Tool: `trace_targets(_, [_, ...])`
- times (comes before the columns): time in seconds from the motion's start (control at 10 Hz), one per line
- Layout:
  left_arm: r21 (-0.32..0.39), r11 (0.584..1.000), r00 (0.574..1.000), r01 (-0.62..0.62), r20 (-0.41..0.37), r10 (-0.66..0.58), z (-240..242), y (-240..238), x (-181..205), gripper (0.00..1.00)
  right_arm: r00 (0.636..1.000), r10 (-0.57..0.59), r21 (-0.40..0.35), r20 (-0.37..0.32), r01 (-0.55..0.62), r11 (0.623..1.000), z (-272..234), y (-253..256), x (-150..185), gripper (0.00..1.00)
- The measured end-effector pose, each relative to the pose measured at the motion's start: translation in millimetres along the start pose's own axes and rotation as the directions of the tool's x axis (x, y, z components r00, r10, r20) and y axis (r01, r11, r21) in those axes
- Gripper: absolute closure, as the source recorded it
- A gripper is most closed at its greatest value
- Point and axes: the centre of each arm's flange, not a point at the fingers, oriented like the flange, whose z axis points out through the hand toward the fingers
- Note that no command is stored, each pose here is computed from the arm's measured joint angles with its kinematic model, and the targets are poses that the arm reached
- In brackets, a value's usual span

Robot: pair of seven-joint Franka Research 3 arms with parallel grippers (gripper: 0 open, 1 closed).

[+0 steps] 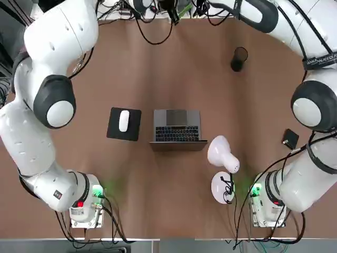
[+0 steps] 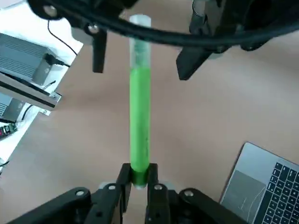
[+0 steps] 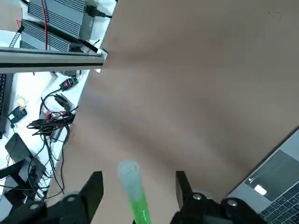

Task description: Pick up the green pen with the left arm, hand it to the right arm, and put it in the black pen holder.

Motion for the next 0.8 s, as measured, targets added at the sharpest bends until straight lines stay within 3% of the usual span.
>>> trace_targets(0.3, [-0.003,1.0,1.0,-0.004,0.001,0.004,2.5,2.8,1.0,0.82,1.0,0.015,0.008,0.0,-0.015,1.0,-3.3,-1.8,-0.4,0.41])
trace_targets(0.6, [-0.002,1.0,1.0,-0.005,-0.003,0.005,0.5,3.3,2.3,0.82,1.0,0.017,0.005,0.0,-0.017,1.0,-1.3,-1.7,0.0,0.41])
trace_targets(0.8, [-0.002,1.0,1.0,-0.005,-0.003,0.005,0.4,3.1,2.3,0.82,1.0,0.018,0.002,-0.001,-0.018,1.0,1.1,-1.5,0.7,0.48])
